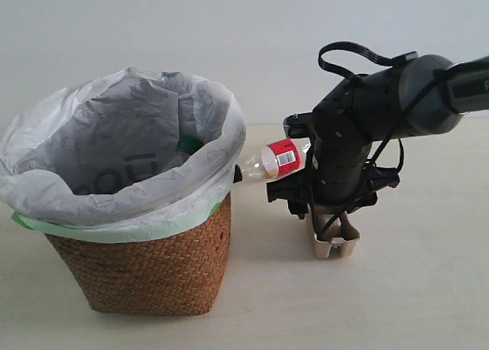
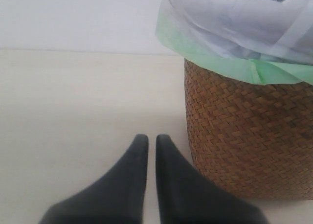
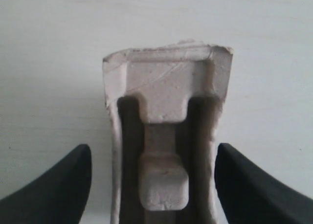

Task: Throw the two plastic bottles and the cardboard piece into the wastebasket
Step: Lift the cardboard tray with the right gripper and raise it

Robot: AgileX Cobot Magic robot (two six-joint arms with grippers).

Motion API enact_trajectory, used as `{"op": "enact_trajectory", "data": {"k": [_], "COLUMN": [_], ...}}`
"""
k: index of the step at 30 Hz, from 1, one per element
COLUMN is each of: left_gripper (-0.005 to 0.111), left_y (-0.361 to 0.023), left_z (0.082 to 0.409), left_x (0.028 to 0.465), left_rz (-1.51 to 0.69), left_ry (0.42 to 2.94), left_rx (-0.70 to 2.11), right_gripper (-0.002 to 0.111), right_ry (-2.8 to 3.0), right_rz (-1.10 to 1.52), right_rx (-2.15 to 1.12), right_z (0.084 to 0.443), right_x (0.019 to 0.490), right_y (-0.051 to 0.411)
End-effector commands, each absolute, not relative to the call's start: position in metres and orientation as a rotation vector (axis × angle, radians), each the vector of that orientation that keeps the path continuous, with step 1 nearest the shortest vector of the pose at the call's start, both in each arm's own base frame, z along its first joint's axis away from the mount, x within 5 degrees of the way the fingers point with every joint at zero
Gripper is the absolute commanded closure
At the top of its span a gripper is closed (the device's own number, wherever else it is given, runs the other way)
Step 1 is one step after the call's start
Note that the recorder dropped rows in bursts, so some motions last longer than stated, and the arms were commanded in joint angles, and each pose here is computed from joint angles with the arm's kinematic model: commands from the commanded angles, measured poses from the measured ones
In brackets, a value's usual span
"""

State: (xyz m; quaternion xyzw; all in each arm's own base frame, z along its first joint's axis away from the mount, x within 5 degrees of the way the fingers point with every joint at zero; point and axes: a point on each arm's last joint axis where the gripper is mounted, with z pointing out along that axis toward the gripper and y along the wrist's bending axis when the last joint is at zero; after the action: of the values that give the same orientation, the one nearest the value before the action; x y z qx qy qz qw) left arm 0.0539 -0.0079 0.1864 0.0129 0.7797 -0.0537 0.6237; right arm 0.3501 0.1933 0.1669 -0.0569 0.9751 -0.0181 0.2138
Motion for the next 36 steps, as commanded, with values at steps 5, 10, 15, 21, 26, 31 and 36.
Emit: {"op": "enact_trajectory", "data": {"k": [5,10,15,21,26,31,36], "left_gripper": [0.101,0.101,0.101,0.101,0.101,0.101,0.101], "left_y": [-0.008,-0.008,-0.008,-0.008,-0.008,-0.008,-0.008], "left_z": [0.186,0.186,0.186,0.186,0.186,0.186,0.186], "left_x": [0.054,0.054,0.054,0.054,0.054,0.054,0.054], "left_rz": [-0.125,-0.125,-0.125,-0.125,-0.125,-0.125,-0.125], "left_ry": [1.79,1.79,1.79,1.79,1.79,1.79,1.79], "left_rx": [0.02,0.02,0.02,0.02,0.02,0.02,0.02], "right_gripper": [0.046,0.046,0.046,0.046,0.046,0.075,0.107], "right_ry": [2.686,2.738,2.754,2.742,2.738,2.757,2.773], "right_rz": [-0.081,-0.124,-0.131,-0.14,-0.174,-0.174,-0.194], "right_rx": [-0.191,-0.2,-0.21,-0.223,-0.269,-0.211,-0.221], "right_z": [0.168,0.147,0.135,0.135,0.136,0.135,0.135], "right_x": [0.351,0.352,0.353,0.354,0.354,0.353,0.352], "right_y": [0.191,0.192,0.193,0.193,0.191,0.19,0.189]}}
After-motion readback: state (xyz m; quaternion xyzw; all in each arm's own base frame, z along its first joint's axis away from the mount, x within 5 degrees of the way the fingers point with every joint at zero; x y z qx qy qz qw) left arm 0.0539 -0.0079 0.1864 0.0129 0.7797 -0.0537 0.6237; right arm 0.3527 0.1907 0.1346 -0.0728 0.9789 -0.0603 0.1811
